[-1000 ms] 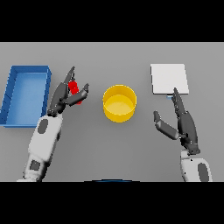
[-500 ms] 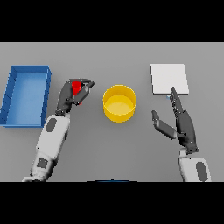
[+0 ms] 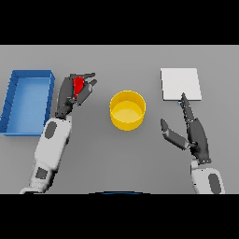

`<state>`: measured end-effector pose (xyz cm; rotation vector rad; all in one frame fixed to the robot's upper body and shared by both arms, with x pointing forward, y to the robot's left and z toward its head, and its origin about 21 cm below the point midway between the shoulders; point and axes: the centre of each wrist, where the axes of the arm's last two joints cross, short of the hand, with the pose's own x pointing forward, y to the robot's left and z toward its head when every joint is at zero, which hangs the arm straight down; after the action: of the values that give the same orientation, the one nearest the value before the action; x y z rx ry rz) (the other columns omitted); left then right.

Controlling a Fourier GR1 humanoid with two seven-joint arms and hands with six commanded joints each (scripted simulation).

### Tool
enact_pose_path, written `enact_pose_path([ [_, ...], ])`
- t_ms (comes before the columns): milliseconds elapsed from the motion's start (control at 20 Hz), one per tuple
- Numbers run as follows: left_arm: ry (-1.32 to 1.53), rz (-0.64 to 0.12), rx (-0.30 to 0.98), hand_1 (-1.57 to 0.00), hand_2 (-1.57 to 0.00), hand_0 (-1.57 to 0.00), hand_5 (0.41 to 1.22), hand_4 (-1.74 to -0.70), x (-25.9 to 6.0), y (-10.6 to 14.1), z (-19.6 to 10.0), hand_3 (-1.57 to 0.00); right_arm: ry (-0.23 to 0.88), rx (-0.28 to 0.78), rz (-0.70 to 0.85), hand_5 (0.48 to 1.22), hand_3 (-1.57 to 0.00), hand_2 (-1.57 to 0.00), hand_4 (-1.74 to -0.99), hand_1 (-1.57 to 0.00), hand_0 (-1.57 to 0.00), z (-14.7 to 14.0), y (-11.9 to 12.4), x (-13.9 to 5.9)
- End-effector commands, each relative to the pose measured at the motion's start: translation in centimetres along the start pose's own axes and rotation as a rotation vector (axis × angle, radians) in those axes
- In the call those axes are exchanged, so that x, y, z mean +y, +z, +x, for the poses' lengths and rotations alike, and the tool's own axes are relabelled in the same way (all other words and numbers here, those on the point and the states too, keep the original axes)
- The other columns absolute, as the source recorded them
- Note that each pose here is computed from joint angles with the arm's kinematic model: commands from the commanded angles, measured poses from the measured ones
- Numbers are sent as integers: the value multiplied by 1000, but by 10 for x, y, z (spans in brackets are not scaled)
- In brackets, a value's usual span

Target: Pick up the red beaker and tilt it to pour out 1 green nut into yellow bowl. Pick up the yellow bowl and place it on the metallic measuring scale.

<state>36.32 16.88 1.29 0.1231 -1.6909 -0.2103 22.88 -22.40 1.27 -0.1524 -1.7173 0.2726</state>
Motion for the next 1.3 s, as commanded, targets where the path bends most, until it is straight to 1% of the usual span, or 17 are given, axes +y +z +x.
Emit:
enact_pose_path([
  [0, -28, -7, -9, -1546, -1547, -1546, 1097, -1716, 1, -3, 7, -1547, 3, 0, -1, 672, 1, 1, -1250, 1, 1, 1, -3, 3],
  [100, -132, -54, -25, -1555, -1556, -1555, 1107, -1725, 1, -7, 22, -1555, 12, -9, -3, 679, 1, 1, -1249, 1, 1, 1, -1, 4],
  [200, -290, -148, -46, -1561, -1561, -1561, 1119, -1731, 1, -11, 38, -1561, 36, -4, -7, 688, 1, 1, -1245, 1, 1, 0, -1, 4],
  [250, -347, -180, -51, -1563, -1563, -1563, 1121, -1733, 2, -11, 42, -1563, 42, -9, -4, 691, 1, 1, -1243, 1, 1, 1, 1, 6],
  [350, -408, -218, -51, -1563, -1563, -1563, 1117, -1733, 3, -11, 46, -1563, 32, -12, -7, 696, 1, 1, -1243, 1, 1, 4, 1, 4],
  [400, -426, -229, -51, -1563, -1563, -1563, 1115, -1733, 3, -12, 47, -1563, 36, -13, -15, 700, 1, 1, -1243, 1, 1, 4, 1, 1],
  [500, -445, -247, -54, -1563, -1563, -1563, 1113, -1733, 4, -11, 46, -1563, 32, -6, -4, 710, 1, 1, -1243, 1, 1, 6, 6, 2],
  [600, -579, -287, -78, -1566, -1566, -1566, 1112, -1736, 2, -16, 53, -1566, 35, 16, -7, 714, 1, 1, -1251, 1, 1, 5, 7, -1],
  [650, -661, -314, -87, -1567, -1567, -1567, 1112, -1737, -3, -19, 57, -1567, 40, 12, -5, 717, 1, 1, -1254, 1, 1, 5, 6, 3],
  [750, -843, -366, -151, -1568, -1568, -1568, 1137, -1738, -9, -25, 64, -1568, 31, 3, -2, 720, 1, 1, -1266, 1, 1, 5, 4, 4],
  [800, -924, -402, -175, -1569, -1569, -1569, 1134, -1739, -15, -27, 65, -1569, 27, -5, -1, 720, 1, 1, -1267, 1, 1, 6, 5, 4],
  [900, -1068, -434, -205, -1570, -1570, -1570, 1166, -1740, -23, -34, 72, -1570, 18, -3, 6, 722, 1, 1, -1269, 1, 1, 4, 6, 4],
  [950, -1128, -458, -227, -1570, -1570, -1570, 1177, -1740, -29, -37, 76, -1570, 17, 13, 0, 722, 1, 1, -1268, 1, 1, 3, 3, 4],
  [1050, -1252, -517, -251, -1570, -1570, -1570, 1193, -1740, -33, -46, 84, -1570, 13, -4, -3, 717, 1, 1, -1264, 1, 1, 3, 3, 4],
  [1100, -1305, -556, -265, -1570, -1570, -1570, 1198, -1690, -37, -48, 84, -1570, 15, -14, -3, 715, 1, 1, -1261, 1, 1, 2, 3, 5],
  [1200, -1432, -622, -296, -1571, -1571, -1571, 1206, -1613, -42, -53, 92, -1571, 10, -9, -4, 697, 1, 1, -1258, 1, 1, 2, 3, 3],
  [1250, -1505, -654, -295, -1571, -1571, -1571, 1209, -1637, -48, -55, 95, -1571, 12, -11, -5, 688, 1, 1, -1253, 1, 1, 1, 3, 5],
])
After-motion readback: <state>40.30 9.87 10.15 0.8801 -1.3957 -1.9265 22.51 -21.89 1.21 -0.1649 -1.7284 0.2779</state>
